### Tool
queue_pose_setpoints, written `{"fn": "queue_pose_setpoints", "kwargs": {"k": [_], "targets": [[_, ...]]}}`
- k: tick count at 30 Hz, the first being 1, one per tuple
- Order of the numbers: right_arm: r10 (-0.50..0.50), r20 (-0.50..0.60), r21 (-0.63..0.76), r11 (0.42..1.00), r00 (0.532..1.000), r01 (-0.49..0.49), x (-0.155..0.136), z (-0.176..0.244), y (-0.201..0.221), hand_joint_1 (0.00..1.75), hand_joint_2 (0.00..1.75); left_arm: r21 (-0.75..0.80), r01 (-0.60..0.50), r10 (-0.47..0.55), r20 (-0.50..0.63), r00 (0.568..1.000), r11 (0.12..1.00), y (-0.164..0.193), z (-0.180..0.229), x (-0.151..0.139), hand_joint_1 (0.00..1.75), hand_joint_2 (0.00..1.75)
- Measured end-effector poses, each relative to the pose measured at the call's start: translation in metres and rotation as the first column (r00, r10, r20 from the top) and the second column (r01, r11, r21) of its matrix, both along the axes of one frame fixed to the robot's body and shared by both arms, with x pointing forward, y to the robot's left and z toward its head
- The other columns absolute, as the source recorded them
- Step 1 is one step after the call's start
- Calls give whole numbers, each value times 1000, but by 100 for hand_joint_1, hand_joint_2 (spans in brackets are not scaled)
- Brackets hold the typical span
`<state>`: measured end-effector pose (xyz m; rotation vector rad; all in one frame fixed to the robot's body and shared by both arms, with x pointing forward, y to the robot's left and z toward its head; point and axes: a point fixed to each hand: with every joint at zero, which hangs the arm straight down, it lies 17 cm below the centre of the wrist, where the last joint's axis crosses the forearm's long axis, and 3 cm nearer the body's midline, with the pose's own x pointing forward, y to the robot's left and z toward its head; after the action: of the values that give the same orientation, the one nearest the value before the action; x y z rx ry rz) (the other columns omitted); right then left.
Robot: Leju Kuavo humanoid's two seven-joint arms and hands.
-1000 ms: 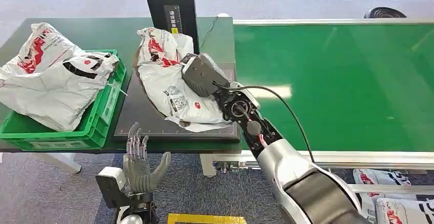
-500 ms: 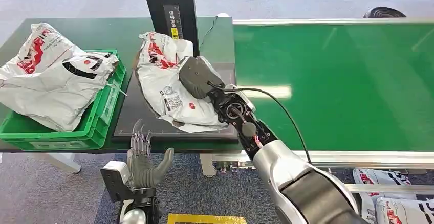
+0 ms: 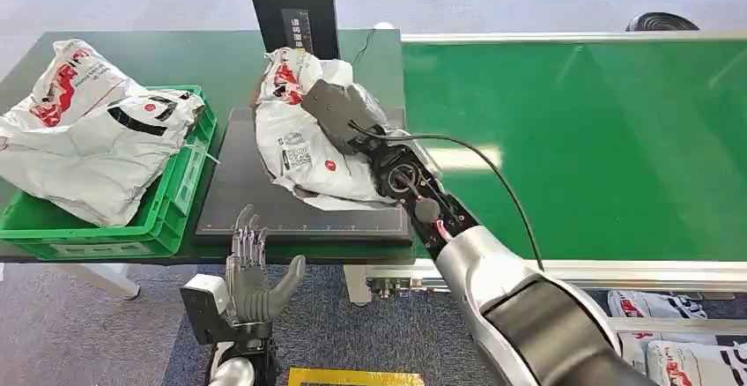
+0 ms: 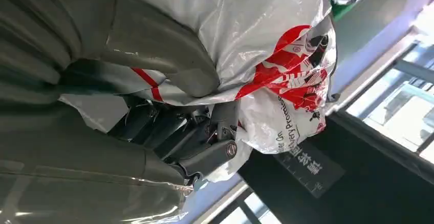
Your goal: Moved the parcel from conveyor to table for the left to box.
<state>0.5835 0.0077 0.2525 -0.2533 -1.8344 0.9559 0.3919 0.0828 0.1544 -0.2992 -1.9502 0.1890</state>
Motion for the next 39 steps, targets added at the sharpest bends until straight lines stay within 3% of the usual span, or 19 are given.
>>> {"fn": "queue_pose_setpoints", "kwargs": {"k": [13,14,15,39], "targets": [[-51,-7,-63,997,999,51,9,-2,-8,175,175,6,8,-8,-5,1000,1000,-3,-2,1,0,175],[-54,-9,-67,996,998,54,9,-3,-8,61,175,6,9,-9,-6,1000,1000,-3,-3,1,0,175],[-58,-9,-70,996,998,57,9,-4,-9,0,175,6,9,-9,-7,1000,1000,-3,-3,2,0,175],[-141,-44,-151,980,989,132,17,-26,-30,0,175,7,17,-17,-14,1000,1000,-7,-5,8,0,175]]}}
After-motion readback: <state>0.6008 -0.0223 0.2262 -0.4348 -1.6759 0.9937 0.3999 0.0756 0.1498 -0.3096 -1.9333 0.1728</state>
